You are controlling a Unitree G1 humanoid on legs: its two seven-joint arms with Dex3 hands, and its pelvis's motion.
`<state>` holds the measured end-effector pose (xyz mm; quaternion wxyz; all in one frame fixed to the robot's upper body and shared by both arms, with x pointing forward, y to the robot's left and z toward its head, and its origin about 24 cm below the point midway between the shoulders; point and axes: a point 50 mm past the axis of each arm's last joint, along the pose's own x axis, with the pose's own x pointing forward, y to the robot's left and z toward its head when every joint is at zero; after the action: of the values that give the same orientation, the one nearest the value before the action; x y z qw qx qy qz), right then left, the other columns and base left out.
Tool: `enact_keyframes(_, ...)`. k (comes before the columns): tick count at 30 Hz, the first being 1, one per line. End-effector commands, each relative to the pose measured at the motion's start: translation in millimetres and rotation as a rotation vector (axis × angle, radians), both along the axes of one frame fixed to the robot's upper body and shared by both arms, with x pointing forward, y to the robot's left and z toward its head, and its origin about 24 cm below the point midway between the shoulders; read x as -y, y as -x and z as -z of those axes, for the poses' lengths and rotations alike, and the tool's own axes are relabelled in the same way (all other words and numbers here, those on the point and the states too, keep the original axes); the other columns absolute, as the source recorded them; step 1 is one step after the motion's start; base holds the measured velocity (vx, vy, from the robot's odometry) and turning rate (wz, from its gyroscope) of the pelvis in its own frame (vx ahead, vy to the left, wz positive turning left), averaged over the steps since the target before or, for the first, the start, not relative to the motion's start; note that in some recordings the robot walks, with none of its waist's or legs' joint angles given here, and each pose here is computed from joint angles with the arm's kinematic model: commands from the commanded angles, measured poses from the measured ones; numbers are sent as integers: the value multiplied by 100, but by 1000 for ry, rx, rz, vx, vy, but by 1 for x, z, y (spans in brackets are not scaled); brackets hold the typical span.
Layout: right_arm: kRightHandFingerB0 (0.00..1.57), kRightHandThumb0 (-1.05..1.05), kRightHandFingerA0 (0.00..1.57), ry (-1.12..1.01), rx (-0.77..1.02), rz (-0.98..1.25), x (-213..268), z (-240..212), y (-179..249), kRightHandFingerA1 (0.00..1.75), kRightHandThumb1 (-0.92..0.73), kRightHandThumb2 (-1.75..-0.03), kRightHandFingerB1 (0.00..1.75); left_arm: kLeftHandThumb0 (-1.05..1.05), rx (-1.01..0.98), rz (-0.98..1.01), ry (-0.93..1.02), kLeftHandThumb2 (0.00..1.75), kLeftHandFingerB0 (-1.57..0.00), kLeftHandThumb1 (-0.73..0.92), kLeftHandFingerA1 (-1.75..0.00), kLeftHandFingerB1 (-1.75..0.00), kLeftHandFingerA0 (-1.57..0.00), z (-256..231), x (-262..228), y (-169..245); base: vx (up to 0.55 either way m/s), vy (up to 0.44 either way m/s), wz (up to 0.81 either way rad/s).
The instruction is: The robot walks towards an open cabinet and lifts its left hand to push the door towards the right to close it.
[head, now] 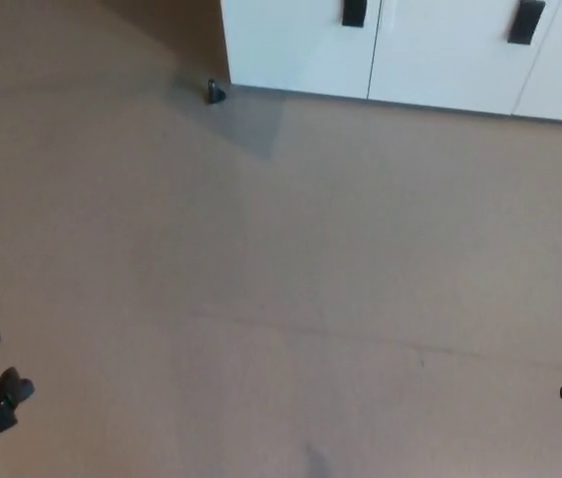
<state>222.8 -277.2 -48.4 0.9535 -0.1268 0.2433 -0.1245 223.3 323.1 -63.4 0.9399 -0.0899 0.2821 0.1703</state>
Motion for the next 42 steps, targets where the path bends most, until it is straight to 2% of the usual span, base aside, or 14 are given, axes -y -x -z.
enact_keyframes(1,44,-5,70,10,-12,4,3,2,4,59,-76,-62,51,-19,3,-2,-20,132,-24,19,-119,-74,-29,-2,-7,4,474,-100,-21)
enact_keyframes(2,45,-7,70,12,-9,3,3,2,3,59,-76,-61,51,-20,4,-3,-23,137,-26,19,-113,-74,-37,-2,-7,4,487,-71,-33)
enact_keyframes(14,45,-6,70,18,-3,-7,2,1,3,58,-76,-61,51,-20,0,5,-34,137,-27,16,-114,-75,-38,-2,-6,4,438,172,-11)
enact_keyframes(15,45,-5,69,15,0,-10,2,0,1,57,-77,-62,51,-18,5,-1,-33,137,-26,17,-111,-73,-37,-3,-6,2,391,-20,19)
enact_keyframes(16,46,-4,70,19,1,-10,2,0,0,57,-77,-62,52,-17,6,1,-34,113,-27,31,-83,-65,-47,-3,-6,1,390,-34,16)
enact_keyframes(17,46,-4,70,20,1,-10,2,0,0,57,-77,-62,52,-17,5,2,-34,113,-27,31,-83,-65,-47,-3,-6,1,394,-53,22)
enact_keyframes(18,46,-3,70,20,3,-10,1,0,0,59,-78,-62,52,-17,6,5,-35,140,-26,16,-111,-74,-36,-3,-5,1,398,-56,29)
enact_keyframes(19,46,-3,70,21,3,-13,1,0,0,58,-77,-62,52,-20,8,11,-37,139,-26,16,-114,-75,-37,-3,-5,1,401,-67,35)
enact_keyframes(27,47,-3,70,20,8,-16,1,-1,-3,58,-76,-61,53,-18,11,15,-42,137,-26,19,-110,-73,-36,-4,-5,0,514,-204,12)
enact_keyframes(28,47,-4,70,21,6,-17,1,-1,-4,58,-76,-61,52,-20,15,14,-40,133,-27,18,-123,-77,-34,-4,-5,0,478,-188,-7)
enact_keyframes(30,46,-5,70,29,3,-22,0,-2,-5,58,-76,-61,52,-20,18,15,-40,137,-27,18,-113,-75,-37,-5,-6,0,466,-172,-16)
enact_keyframes(34,46,-5,71,34,6,-28,0,-3,-7,59,-75,-61,52,-21,20,19,-38,133,-26,20,-120,-77,-30,-5,-5,-1,461,-127,-29)
enact_keyframes(37,48,-6,69,46,7,-39,0,-3,-6,58,-74,-61,54,-19,18,18,-46,136,-29,18,-110,-75,-38,-5,-5,-1,502,-94,-38)
enact_keyframes(42,51,-5,71,60,14,-52,-1,-4,-8,59,-75,-61,56,-25,14,22,-63,132,-29,19,-115,-78,-38,-6,-5,-2,448,-88,-1)
